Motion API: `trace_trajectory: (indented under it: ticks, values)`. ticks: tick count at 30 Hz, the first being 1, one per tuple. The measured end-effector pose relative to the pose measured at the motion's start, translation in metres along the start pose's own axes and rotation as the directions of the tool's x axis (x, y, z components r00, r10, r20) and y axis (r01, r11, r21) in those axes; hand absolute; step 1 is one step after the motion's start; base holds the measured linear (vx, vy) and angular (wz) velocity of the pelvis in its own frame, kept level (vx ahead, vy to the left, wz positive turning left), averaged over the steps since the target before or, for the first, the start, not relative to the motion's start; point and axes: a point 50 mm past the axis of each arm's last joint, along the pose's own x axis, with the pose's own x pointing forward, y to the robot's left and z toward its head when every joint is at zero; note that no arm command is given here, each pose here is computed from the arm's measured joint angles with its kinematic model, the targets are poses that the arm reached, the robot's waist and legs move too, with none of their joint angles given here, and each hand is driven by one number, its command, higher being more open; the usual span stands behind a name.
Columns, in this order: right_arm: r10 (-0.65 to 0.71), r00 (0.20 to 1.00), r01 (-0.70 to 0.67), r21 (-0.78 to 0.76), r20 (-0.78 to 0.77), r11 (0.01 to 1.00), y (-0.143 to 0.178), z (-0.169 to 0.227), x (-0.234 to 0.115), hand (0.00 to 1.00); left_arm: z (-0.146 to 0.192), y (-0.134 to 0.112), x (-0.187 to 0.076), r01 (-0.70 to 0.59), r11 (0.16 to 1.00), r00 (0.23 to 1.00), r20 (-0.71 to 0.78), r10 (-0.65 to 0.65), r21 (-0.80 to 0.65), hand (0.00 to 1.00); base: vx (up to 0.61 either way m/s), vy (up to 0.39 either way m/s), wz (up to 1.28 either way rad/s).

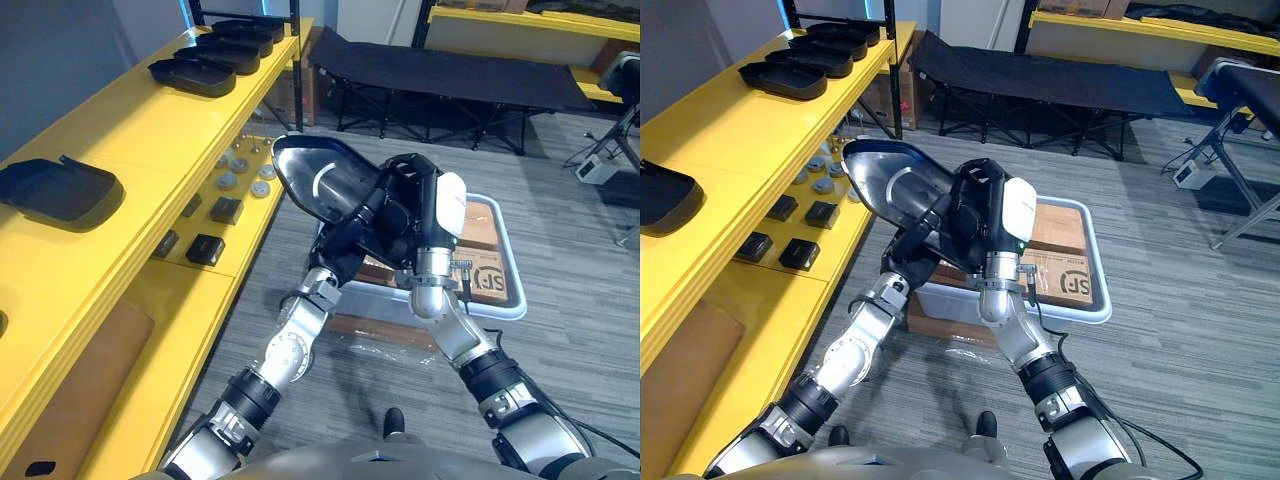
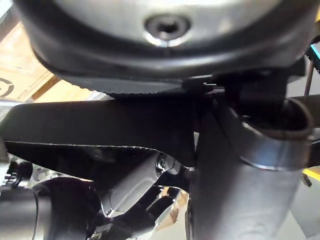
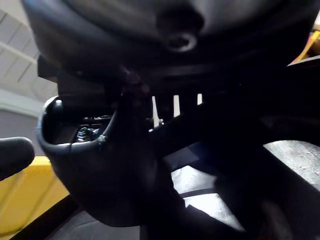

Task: Walk over and take three plastic housings, then place them on the shelf

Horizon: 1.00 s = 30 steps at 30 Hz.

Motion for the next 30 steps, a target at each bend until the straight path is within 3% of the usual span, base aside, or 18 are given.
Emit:
trace_trajectory:
  ticks: [8, 18, 19, 25, 30]
  values:
    - [0.016, 0.998, -0.016, 0.006, 0.054, 1.0, 0.01, 0.011, -0.006, 0.0, 0.01, 0.018, 0.0, -0.179, 0.983, 0.983, 0.055, 0.177, 0.044, 0.0, 0.0, 0.0, 0.0]
    - [0.005, 0.998, -0.007, 0.027, 0.065, 1.0, 0.011, 0.018, -0.006, 0.0, 0.013, 0.018, -0.004, -0.176, 0.983, 0.979, 0.111, 0.171, 0.046, 0.0, 0.0, 0.0, 0.01]
    - [0.003, 0.998, -0.005, 0.031, 0.067, 1.0, 0.011, 0.019, -0.008, 1.0, 0.013, 0.018, -0.005, -0.177, 0.983, 0.978, 0.123, 0.169, 0.053, 0.0, 0.0, 0.0, 0.0]
    - [0.004, 0.999, -0.011, 0.139, 0.049, 0.99, 0.013, 0.026, -0.016, 1.0, 0.019, 0.021, -0.015, -0.239, 0.965, 0.957, 0.194, 0.215, 0.108, 0.0, 0.0, 0.0, 0.0]
    - [-0.011, 1.0, 0.006, 0.218, 0.018, 0.976, 0.01, 0.027, -0.018, 1.0, 0.046, 0.013, -0.024, -0.316, 0.924, 0.901, 0.375, 0.221, 0.214, 0.0, 0.0, 0.0, 0.0]
